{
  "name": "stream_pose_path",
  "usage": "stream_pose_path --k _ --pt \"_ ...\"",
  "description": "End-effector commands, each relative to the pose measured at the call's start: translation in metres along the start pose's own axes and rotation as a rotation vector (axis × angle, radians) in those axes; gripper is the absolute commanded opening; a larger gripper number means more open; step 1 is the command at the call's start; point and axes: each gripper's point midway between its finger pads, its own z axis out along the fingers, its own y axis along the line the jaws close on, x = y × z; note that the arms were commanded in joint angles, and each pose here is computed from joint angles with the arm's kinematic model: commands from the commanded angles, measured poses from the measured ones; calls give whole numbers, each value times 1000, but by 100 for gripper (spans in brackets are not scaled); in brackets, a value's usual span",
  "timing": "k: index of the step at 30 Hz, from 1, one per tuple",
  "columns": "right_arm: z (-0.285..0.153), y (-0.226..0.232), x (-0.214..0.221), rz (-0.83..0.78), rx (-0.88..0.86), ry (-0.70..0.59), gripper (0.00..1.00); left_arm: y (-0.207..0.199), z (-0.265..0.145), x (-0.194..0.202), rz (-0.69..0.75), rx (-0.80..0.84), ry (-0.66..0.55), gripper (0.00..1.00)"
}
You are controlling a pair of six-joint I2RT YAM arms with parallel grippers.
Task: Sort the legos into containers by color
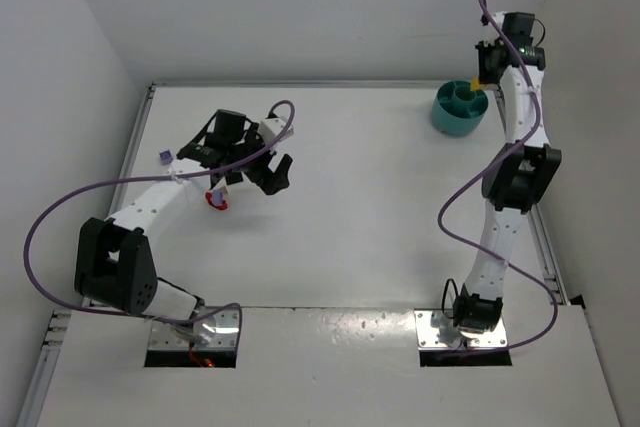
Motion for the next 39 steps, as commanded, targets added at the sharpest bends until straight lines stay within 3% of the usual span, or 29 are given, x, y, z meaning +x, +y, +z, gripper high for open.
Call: stream_pose_path --k 1,12,14,16,18,21,25,28,29,33,34,36,39 --pt "3 4 -17 11 -20 -61 0 3 -4 -11 9 1 -49 99" --pt "30 14 1 21 -61 -21 1 4 -5 -10 0 -9 -45 99" --pt "33 13 1 30 -50 -20 12 5 -4 -6 -4 -16 -34 99" --pt "33 13 1 40 -50 -19 29 9 -5 -4 -22 -33 -31 99" --pt "22 11 -10 53 -44 -47 45 15 -6 -4 -40 -56 -34 99" --pt "-5 14 -40 62 -59 -127 54 32 -13 -3 -105 -121 -52 99" --pt "-52 23 -70 75 -109 -210 57 57 -25 -4 -189 -202 -83 99" --pt "-71 42 -58 72 -205 -186 55 73 -36 1 -234 -253 -92 99" --pt "-102 50 -66 64 -254 -227 53 77 -38 2 -223 -261 -90 99" --pt "-132 85 -19 31 -398 -154 51 94 -47 27 -205 -325 -5 99" --pt "-124 100 14 31 -438 -75 50 99 -47 42 -218 -345 38 95" --pt "-135 113 34 7 -473 -55 50 104 -46 52 -195 -364 81 85" --pt "-124 137 100 8 -514 60 50 120 -48 75 -195 -420 162 78"
